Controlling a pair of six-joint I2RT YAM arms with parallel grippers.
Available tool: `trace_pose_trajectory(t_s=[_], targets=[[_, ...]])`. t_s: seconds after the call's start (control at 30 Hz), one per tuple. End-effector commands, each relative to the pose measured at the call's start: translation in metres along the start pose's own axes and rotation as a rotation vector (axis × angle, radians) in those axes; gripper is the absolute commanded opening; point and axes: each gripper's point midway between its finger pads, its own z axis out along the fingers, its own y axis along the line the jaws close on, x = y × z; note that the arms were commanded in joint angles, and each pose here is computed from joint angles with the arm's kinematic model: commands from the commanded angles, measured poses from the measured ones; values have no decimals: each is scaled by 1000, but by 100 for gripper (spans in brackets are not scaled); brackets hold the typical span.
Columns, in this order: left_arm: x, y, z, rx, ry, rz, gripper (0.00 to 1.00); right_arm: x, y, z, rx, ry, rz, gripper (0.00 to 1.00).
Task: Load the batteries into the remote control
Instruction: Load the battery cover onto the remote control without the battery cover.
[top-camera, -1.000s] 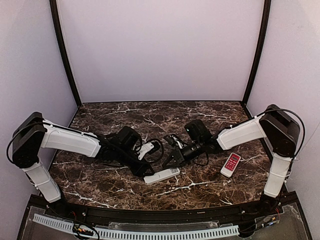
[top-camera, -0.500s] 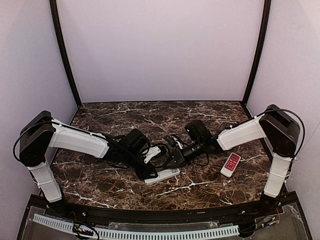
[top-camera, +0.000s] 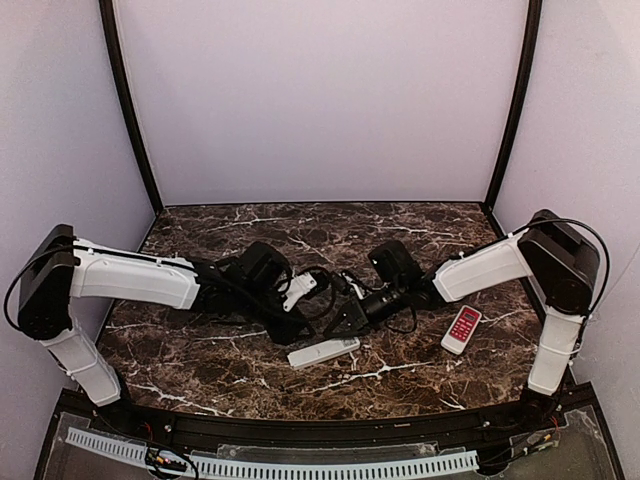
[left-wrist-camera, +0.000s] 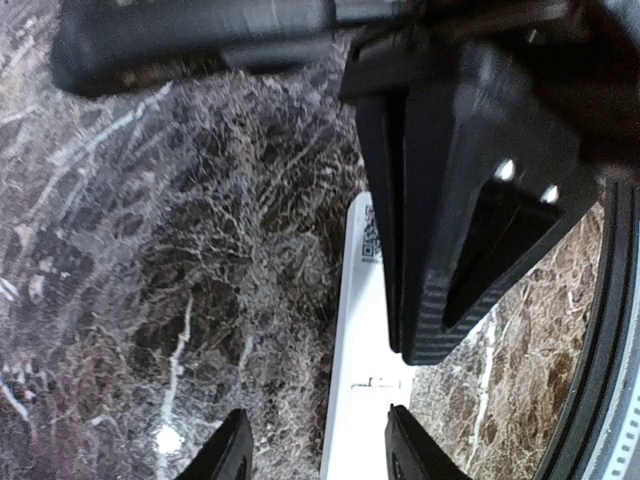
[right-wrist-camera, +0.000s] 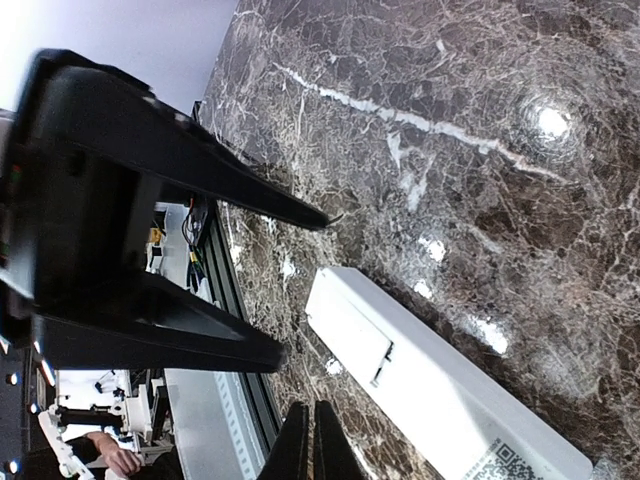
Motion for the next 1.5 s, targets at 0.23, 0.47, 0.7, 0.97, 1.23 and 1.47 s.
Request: trace_pose_trajectory(t_s=[0.23, 0.47, 0.7, 0.97, 1.23, 1.47], targets=[[18, -1, -60, -33, -129, -294, 40, -5, -19, -19, 229, -5, -75, 24], [59, -4, -56, -78, -86, -481, 40, 1, -43, -36, 379, -6, -70, 35], [63, -2, -56, -82, -110, -615, 47, -2, -60, -51, 360, -26, -15, 36], [67, -6, -45, -58, -86, -652, 51, 8, -52, -38, 230, 10, 18, 34], [71, -5, -41, -66, -65, -670, 48, 22, -60, -33, 217, 25, 58, 30], [71, -6, -33, -63, -33, -651, 47, 36, -53, -29, 205, 43, 72, 28]])
